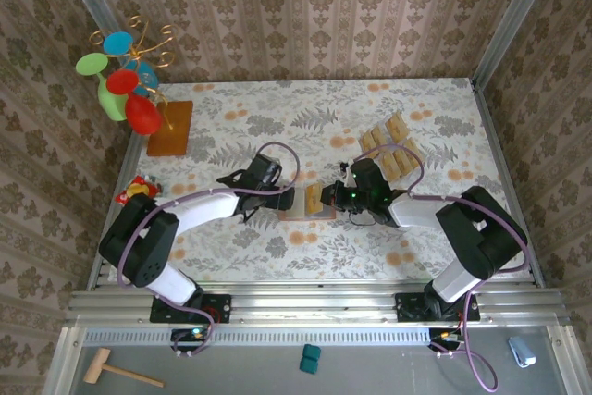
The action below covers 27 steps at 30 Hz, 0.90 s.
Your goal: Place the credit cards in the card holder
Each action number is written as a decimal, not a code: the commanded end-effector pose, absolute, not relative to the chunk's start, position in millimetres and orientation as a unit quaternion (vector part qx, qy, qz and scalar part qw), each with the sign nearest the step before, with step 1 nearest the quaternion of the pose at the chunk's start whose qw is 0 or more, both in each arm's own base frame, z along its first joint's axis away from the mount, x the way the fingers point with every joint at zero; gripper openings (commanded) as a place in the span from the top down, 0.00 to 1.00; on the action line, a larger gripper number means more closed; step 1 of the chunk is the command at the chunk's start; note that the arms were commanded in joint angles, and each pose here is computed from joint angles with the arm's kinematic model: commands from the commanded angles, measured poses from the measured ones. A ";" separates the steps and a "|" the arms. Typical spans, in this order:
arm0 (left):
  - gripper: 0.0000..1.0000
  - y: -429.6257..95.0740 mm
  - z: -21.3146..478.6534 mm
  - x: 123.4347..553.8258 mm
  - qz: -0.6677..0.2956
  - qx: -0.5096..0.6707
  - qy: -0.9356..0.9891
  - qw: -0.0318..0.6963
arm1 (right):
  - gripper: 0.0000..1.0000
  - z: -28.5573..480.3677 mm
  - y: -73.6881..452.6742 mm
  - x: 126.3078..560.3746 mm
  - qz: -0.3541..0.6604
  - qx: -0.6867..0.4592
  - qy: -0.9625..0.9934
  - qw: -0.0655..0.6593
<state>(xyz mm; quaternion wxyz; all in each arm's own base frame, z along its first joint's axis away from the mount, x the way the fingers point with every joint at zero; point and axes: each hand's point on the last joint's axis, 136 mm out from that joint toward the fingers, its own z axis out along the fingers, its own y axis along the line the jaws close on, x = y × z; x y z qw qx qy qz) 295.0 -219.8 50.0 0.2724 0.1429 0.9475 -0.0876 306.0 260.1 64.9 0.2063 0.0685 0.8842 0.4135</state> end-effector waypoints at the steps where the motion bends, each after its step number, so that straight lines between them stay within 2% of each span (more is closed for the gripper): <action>1: 0.00 -224.1 50.2 296.8 -0.079 0.157 0.946 0.272 | 1.00 58.6 257.6 306.4 0.412 0.067 0.884 0.211; 19: 0.00 -218.0 22.2 280.4 -0.064 0.160 0.955 0.241 | 1.00 35.1 235.9 300.6 0.395 0.089 0.892 0.202; 27: 0.00 -209.3 15.6 274.1 -0.054 0.153 0.958 0.235 | 1.00 43.4 238.8 301.9 0.413 0.084 0.884 0.202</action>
